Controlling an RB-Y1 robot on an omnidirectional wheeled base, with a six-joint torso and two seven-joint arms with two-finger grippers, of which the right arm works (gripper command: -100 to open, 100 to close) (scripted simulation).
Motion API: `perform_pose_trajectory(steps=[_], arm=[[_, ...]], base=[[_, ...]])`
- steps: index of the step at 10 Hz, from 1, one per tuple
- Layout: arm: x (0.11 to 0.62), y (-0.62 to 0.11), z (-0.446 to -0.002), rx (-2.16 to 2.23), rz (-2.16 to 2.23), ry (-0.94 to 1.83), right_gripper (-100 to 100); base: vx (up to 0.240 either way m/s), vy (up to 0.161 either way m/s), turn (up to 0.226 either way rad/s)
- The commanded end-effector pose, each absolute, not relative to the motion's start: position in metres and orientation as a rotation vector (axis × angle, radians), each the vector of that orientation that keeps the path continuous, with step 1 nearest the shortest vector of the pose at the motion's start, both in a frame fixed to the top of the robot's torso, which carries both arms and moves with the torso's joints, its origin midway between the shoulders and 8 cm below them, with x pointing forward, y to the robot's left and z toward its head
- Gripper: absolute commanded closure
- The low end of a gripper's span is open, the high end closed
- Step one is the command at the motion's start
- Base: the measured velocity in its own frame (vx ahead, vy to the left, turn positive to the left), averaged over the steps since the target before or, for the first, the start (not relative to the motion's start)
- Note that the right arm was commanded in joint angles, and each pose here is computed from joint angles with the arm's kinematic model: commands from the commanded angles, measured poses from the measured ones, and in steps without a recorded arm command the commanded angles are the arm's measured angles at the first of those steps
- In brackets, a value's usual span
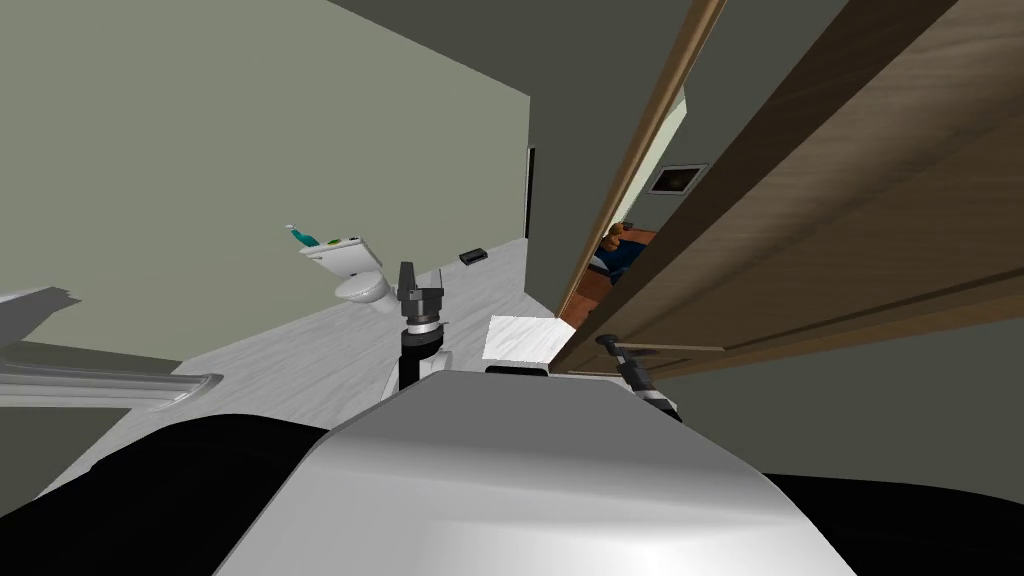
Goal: Pull the door open
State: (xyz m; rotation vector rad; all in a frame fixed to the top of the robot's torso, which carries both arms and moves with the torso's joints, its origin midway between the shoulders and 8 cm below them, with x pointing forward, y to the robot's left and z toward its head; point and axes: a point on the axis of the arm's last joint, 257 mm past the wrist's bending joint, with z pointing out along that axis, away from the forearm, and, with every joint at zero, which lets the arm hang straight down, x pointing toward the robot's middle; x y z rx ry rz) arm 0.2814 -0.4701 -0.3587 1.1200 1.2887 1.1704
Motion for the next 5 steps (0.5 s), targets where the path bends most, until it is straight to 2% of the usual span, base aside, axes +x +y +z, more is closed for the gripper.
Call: perform_pose_trajectory(steps=[1,5], arm=[[0.279,-0.471,-0.3582,1.116,1.174,1.292,100],[0.2735,-0.4729,-0.357,1.106,1.181,1.299,100]], base=[[-0.135,-0.051,0.147],[-0.199,-0.065,0.148]])
